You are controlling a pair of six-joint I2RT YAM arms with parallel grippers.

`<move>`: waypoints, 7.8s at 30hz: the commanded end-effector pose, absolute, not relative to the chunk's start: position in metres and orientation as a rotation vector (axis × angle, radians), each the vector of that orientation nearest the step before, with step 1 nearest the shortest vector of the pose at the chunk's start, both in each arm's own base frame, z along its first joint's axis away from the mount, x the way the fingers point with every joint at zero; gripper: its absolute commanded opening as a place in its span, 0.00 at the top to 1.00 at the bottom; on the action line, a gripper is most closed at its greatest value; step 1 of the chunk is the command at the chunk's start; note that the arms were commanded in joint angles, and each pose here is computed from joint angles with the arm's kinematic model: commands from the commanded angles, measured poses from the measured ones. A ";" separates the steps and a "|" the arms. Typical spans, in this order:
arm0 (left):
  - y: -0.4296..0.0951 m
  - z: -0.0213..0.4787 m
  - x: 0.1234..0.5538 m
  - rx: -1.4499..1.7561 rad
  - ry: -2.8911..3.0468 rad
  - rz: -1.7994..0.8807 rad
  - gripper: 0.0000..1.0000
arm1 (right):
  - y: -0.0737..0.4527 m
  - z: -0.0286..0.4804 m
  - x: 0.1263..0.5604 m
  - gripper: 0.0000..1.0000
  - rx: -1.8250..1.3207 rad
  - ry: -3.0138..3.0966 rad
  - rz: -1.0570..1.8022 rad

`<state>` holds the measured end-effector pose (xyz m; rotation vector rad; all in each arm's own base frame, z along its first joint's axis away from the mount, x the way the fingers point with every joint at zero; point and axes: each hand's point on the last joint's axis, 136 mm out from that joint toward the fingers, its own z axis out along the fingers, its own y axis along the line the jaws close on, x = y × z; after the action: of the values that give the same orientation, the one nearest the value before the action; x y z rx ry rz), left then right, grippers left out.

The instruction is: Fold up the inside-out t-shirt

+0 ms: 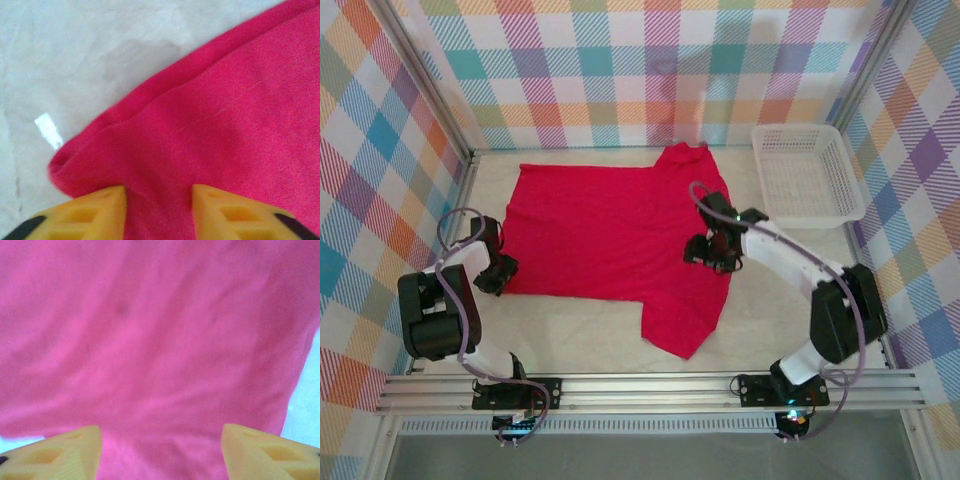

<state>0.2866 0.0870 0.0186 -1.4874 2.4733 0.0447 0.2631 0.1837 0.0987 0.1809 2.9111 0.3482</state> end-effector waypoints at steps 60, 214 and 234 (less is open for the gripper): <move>0.047 0.103 0.220 -1.372 2.364 -0.221 1.00 | 0.203 0.014 0.107 0.53 0.290 3.203 0.274; 0.040 0.096 0.317 -1.159 2.788 -0.181 0.49 | 0.274 0.046 0.474 0.31 0.134 2.840 0.509; 0.028 0.066 0.309 -1.204 2.798 -0.267 0.52 | 0.271 0.105 0.468 0.30 0.128 2.775 0.562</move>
<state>0.3008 0.0254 0.0743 -1.1638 2.8200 -0.2722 0.4746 0.2685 0.0602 0.1447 2.8609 0.4578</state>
